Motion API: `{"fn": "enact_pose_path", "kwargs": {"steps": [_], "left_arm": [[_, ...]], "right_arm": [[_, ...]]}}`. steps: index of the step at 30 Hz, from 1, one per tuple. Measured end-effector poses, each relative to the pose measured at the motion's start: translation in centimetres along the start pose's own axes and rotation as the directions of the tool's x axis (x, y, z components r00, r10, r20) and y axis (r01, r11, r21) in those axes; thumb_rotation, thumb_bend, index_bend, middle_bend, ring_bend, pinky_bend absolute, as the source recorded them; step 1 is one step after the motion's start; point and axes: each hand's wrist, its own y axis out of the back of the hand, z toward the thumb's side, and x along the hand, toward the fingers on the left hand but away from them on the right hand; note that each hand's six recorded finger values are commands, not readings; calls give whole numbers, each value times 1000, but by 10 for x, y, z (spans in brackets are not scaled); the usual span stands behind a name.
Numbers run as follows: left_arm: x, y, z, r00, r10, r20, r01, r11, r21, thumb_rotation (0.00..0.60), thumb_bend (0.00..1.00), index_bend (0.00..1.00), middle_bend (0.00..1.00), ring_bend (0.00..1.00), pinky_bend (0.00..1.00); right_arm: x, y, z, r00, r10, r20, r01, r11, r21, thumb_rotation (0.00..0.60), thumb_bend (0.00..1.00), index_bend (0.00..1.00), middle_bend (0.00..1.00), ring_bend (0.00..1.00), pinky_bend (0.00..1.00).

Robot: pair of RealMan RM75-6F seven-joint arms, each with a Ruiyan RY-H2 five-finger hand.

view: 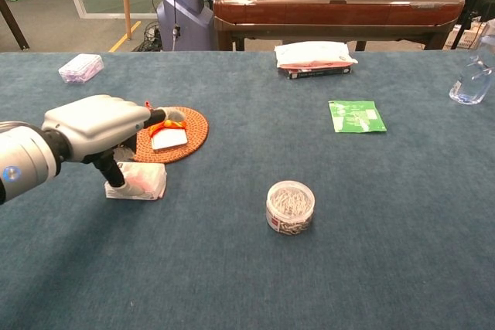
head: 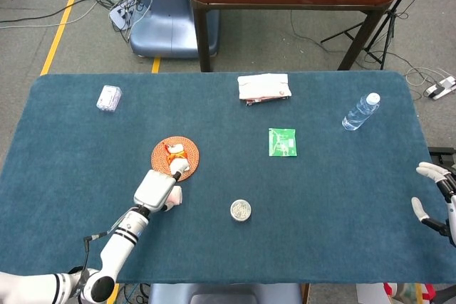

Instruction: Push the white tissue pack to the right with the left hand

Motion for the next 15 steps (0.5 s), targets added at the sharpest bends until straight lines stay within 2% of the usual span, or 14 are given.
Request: {"fn": "enact_pose_path", "kwargs": {"steps": [7,15], "left_arm": [[-13,6,-11,1000,5,-20,-5,999,34,600,0,79,1000,902,999],[-23,15,-47,995,10,-95,-5,999,52,600,0,79,1000,902,999]], "right_arm": [[-1,0,0,1000,3,-1,-3,1000,0,600,351,285,267,174,307],[-1,-2,2,1000,7,-7,-7,1000,2,600,351,285,268,174,307]]}}
